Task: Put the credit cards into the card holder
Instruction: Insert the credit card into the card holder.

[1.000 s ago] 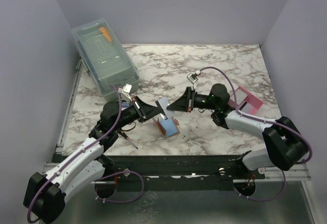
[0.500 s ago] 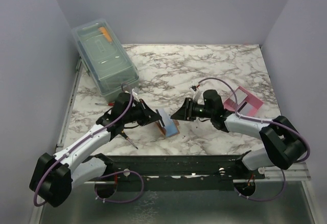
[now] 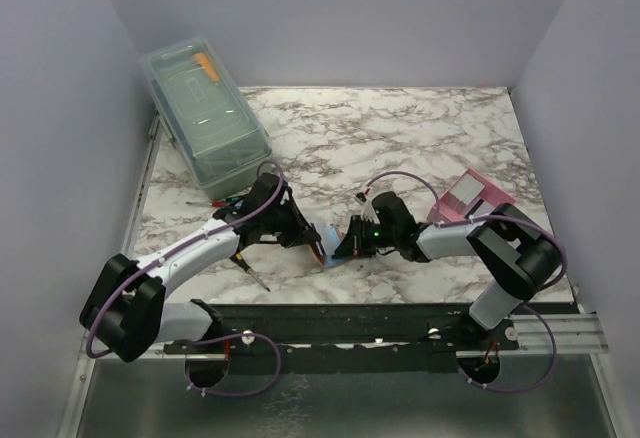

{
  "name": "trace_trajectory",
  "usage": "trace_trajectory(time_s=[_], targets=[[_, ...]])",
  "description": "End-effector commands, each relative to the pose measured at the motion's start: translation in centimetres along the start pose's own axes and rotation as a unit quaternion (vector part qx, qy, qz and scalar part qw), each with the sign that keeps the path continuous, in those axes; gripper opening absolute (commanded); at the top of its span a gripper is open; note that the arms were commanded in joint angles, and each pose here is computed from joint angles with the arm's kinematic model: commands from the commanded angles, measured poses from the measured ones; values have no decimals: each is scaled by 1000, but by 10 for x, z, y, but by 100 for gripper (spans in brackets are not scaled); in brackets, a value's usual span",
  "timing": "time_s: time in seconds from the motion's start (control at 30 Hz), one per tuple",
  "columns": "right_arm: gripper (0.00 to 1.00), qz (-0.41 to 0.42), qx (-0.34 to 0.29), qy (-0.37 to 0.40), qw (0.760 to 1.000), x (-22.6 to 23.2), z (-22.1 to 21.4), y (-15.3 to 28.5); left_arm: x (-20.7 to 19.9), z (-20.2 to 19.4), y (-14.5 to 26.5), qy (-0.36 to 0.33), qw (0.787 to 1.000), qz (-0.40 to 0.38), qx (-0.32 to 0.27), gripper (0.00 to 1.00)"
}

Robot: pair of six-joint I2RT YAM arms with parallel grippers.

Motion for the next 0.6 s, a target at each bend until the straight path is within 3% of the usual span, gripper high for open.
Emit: trace_trajectory(time_s=[0.0,0.33,0.57], targets=[[0,-28,-17,10,999,-10,5,-7,25,-1,3,5,996,85,-7,0],[0,-37,-10,16,999,-14,2,-14,58,-20,12,10,991,131,-3,0],[0,-38,-3,12,999,-18,0,-19,60,-21,7,3,998,59,-8,0]])
Point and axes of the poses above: each gripper's point midway between its finger pads, its own y axis back along the fingers, its own x axis along the line the jaws close on, z = x × y, the point moved 4 cm from there along y, back along the fingers, and after that the axes turned 7 degrees about -y, right-handed, at the moved point
